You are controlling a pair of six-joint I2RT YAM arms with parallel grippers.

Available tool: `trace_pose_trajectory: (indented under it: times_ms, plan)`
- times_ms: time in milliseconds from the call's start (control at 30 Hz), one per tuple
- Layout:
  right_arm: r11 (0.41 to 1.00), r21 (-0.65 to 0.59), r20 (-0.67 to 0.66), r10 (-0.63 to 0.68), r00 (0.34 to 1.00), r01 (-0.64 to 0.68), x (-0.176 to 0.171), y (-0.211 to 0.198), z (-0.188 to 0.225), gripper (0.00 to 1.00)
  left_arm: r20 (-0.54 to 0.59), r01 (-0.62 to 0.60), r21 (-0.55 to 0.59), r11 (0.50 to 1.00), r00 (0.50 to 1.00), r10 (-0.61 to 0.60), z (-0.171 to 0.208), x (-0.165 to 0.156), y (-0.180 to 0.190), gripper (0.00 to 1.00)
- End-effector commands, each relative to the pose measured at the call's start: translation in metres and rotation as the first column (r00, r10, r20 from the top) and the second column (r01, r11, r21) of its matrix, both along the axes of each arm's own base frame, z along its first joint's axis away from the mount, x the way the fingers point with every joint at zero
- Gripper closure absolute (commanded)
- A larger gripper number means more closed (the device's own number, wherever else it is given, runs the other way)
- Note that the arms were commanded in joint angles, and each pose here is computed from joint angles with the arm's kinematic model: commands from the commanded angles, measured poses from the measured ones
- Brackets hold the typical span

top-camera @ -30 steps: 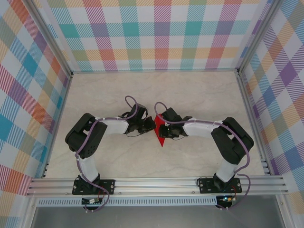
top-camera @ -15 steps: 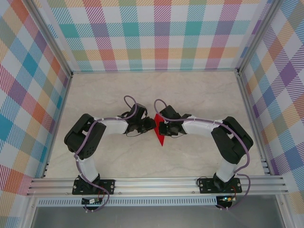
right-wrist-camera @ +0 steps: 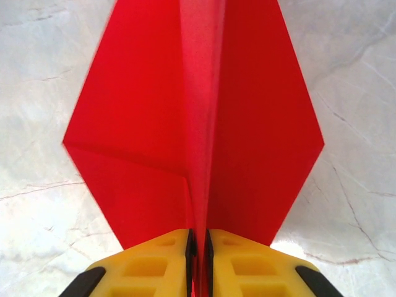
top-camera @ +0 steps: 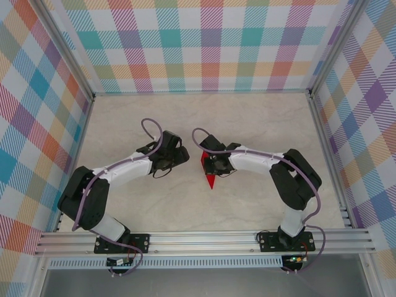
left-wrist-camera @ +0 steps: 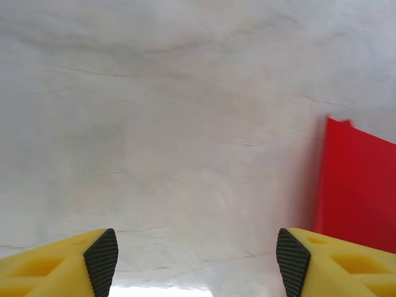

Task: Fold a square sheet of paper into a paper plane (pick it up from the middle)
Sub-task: Move the paper plane to the center of the table.

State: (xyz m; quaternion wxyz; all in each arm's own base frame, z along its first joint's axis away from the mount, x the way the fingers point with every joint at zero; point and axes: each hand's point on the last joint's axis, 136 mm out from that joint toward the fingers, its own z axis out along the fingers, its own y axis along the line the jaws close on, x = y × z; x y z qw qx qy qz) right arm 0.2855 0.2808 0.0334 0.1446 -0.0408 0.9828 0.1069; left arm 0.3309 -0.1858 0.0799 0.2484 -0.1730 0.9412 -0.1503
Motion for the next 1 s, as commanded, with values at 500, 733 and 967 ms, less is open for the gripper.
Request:
trace_pose_trajectory:
  times_ms: [500,733,967]
  plan:
    - [0.988,-0.156,-0.048,-0.018,0.999,0.011,-0.004,0.000,-0.020,0.76,-0.024,-0.128,0.164,0.978,0.991,0.134,-0.009,-0.016,0.059,0.17]
    - [0.979,-0.203,-0.091,-0.035,0.995,0.016,-0.012,-0.005,-0.038,0.77,-0.012,-0.150,0.194,0.969,0.988,0.155,-0.007,-0.020,0.070,0.10]
    - [0.985,-0.170,-0.031,-0.037,0.999,0.031,-0.001,0.001,-0.014,0.82,0.006,-0.179,0.216,0.960,0.983,0.182,-0.001,-0.023,0.085,0.02]
